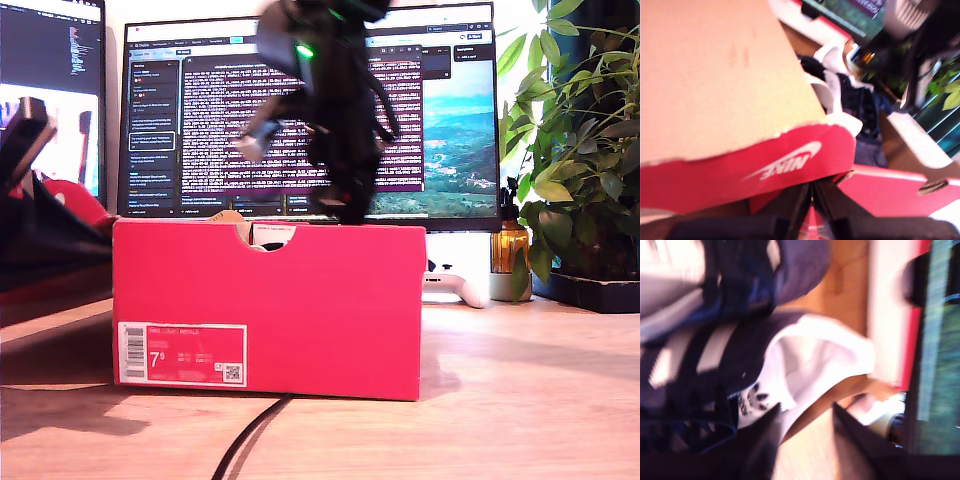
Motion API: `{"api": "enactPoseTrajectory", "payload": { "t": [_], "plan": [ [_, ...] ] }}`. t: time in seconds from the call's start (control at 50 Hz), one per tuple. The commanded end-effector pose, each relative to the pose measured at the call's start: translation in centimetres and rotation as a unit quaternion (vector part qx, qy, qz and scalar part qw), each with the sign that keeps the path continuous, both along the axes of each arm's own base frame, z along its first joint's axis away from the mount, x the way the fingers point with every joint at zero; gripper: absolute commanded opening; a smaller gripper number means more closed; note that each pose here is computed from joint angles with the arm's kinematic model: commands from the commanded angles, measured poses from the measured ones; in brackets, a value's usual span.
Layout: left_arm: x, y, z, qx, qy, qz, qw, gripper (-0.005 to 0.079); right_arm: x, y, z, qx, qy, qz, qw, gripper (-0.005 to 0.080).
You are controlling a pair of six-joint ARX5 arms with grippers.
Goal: Pack the blue shoes by picking the first shoe and placing it inside the red shoebox, left side, then picking and rotating the second shoe and placing it in the shoebox
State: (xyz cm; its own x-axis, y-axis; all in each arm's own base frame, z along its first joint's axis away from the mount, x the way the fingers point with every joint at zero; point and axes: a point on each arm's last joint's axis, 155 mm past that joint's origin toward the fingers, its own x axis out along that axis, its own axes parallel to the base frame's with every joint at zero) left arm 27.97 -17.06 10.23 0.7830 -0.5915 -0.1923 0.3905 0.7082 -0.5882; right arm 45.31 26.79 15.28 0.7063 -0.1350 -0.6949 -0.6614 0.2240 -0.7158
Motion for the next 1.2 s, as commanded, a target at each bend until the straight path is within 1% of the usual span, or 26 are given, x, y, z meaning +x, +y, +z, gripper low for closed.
{"api": "enactPoseTrajectory", "payload": {
  "t": [0.0,0.1,0.12,0.2,0.28,0.4,0.52,0.54,0.64,0.74,0.92,1.04,1.18],
  "plan": [
    [-0.5,-0.3,-0.5,0.002,0.007,-0.013,1.0,-0.002,-0.2,0.8,4.0,0.051,-0.037,-0.013,0.998,0.0096],
    [-0.7,-0.6,-0.3,0.0,0.003,-0.024,1.0,-0.002,-0.5,1.2,6.0,0.075,-0.05,-0.018,0.996,-0.0009],
    [-0.7,-0.7,-0.2,-0.001,0.003,-0.025,1.0,-0.002,-0.5,1.2,6.3,0.086,-0.054,-0.025,0.995,-0.0017],
    [-0.9,-0.9,-0.2,0.001,0.001,-0.033,0.999,-0.002,-0.6,0.9,7.8,0.137,-0.068,-0.062,0.986,-0.0012],
    [-1.3,-1.2,-0.5,0.006,0.005,-0.047,0.999,-0.002,-0.8,0.0,8.9,0.172,-0.071,-0.088,0.979,-0.0012],
    [-1.6,-1.2,-1.4,0.014,0.02,-0.05,0.998,-0.002,-1.3,-1.1,9.9,0.225,-0.055,-0.116,0.966,-0.0012],
    [-2.1,-0.9,-2.8,0.036,0.044,-0.053,0.997,-0.002,-1.5,-2.5,11.0,0.266,-0.047,-0.141,0.952,-0.0012],
    [-2.2,-0.9,-3.0,0.045,0.043,-0.056,0.997,-0.002,-1.5,-2.7,11.1,0.269,-0.045,-0.143,0.951,-0.0012],
    [-2.8,-0.6,-4.0,0.059,0.063,-0.057,0.995,-0.002,-1.6,-4.1,11.6,0.274,-0.043,-0.157,0.948,-0.0012],
    [-3.0,0.0,-3.9,0.077,0.06,-0.048,0.994,-0.002,-1.9,-5.2,11.6,0.283,-0.035,-0.174,0.943,-0.0012],
    [-3.7,1.0,-2.7,0.097,0.042,-0.037,0.994,-0.002,-2.1,-6.9,11.1,0.304,-0.012,-0.208,0.929,-0.0012],
    [-3.9,2.1,-1.6,0.11,0.017,-0.016,0.994,-0.002,-1.9,-8.4,10.7,0.307,-0.006,-0.233,0.923,-0.0012],
    [-3.9,3.4,-0.4,0.12,-0.007,0.012,0.993,-0.002,-1.6,-9.9,10.5,0.327,0.003,-0.264,0.908,-0.0012]
  ]
}}
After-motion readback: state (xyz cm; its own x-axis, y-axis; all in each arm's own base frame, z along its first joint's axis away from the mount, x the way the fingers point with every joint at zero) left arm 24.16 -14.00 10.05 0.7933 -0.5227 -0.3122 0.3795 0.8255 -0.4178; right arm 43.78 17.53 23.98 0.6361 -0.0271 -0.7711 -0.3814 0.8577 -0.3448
